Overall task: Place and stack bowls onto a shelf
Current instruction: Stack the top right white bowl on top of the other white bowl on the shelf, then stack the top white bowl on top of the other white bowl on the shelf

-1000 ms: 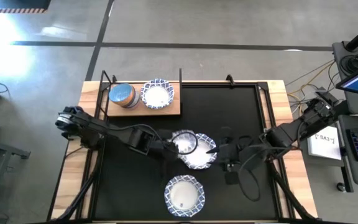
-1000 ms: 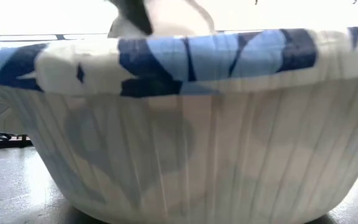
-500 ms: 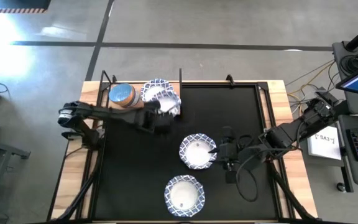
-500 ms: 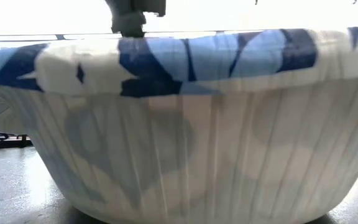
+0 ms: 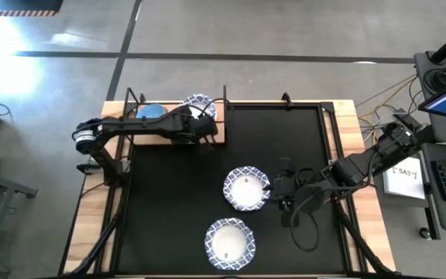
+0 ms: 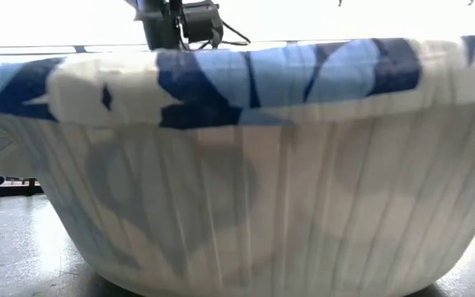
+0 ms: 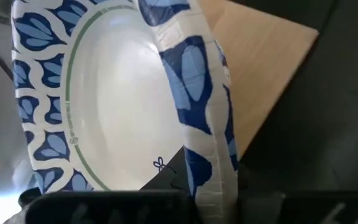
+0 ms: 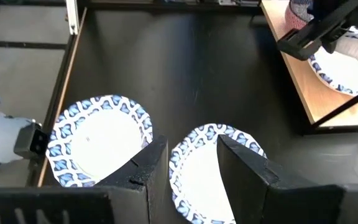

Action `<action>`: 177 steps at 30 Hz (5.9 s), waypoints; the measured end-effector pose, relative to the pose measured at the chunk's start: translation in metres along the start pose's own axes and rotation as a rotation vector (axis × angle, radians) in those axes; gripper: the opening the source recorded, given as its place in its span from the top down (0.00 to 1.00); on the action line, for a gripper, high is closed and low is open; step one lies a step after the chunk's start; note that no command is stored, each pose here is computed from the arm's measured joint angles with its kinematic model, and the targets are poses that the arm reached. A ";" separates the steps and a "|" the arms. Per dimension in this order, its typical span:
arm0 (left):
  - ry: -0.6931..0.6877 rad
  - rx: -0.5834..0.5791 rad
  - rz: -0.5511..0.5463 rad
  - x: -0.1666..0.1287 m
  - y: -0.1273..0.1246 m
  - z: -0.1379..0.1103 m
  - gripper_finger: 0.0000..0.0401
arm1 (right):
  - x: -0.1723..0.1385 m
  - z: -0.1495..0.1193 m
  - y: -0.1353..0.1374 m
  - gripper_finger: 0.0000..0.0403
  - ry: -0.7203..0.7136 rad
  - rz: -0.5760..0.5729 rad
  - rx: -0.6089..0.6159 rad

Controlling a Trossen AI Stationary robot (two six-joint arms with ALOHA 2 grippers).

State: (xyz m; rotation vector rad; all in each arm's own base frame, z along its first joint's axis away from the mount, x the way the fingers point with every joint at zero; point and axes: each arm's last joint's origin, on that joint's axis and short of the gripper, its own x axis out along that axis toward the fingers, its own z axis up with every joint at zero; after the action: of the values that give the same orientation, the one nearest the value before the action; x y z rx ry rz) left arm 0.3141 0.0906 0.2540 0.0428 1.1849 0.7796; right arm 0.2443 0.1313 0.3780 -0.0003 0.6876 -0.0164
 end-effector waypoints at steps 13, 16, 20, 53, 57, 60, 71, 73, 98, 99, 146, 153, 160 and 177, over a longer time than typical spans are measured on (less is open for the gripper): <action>-0.042 0.016 0.040 0.011 0.003 0.001 0.83 | 0.003 -0.002 0.001 0.68 0.019 -0.007 -0.009; -0.056 0.007 0.044 0.011 0.004 0.003 0.76 | 0.003 -0.002 0.001 0.68 0.019 -0.007 0.016; -0.076 0.017 0.100 0.012 0.007 0.005 0.68 | 0.003 -0.002 0.001 0.68 0.018 -0.007 0.024; -0.042 0.087 -0.023 0.000 -0.012 -0.003 0.55 | 0.003 -0.003 0.000 0.69 0.031 -0.012 0.051; -0.044 0.077 0.003 0.002 -0.010 -0.003 0.56 | 0.003 -0.003 0.000 0.69 0.031 -0.013 0.063; -0.044 0.077 0.001 0.002 -0.010 -0.003 0.56 | 0.003 -0.003 0.000 0.68 0.032 -0.013 0.063; -0.050 0.100 -0.026 0.001 -0.010 -0.002 0.56 | 0.003 -0.003 0.000 0.69 0.032 -0.013 0.063; -0.053 0.100 -0.013 0.001 -0.009 -0.002 0.56 | 0.003 -0.003 0.000 0.69 0.032 -0.013 0.063; -0.013 0.041 -0.571 -0.014 -0.027 -0.003 0.56 | 0.003 -0.003 0.000 0.69 0.039 -0.007 0.121; -0.023 0.055 -0.603 -0.019 -0.033 -0.004 0.56 | 0.003 -0.003 0.000 0.69 0.039 -0.006 0.121; -0.475 0.731 -0.684 -0.040 -0.206 -0.035 0.56 | 0.006 -0.007 0.000 0.69 0.052 -0.016 0.132; -0.464 0.720 -0.621 -0.025 -0.215 -0.036 0.56 | 0.007 -0.008 0.001 0.69 0.053 -0.016 0.131; -0.441 0.714 -0.614 -0.016 -0.221 -0.038 0.56 | 0.007 -0.008 0.001 0.69 0.054 -0.016 0.131; -0.413 0.708 -0.602 -0.006 -0.221 -0.038 0.83 | 0.008 -0.010 0.001 0.69 0.060 -0.020 0.125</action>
State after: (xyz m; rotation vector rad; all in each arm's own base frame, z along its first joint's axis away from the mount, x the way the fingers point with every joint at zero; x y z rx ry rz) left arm 0.3969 -0.0901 0.1507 0.3941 0.9468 -0.1970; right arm 0.2447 0.1318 0.3653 0.1138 0.7456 -0.0784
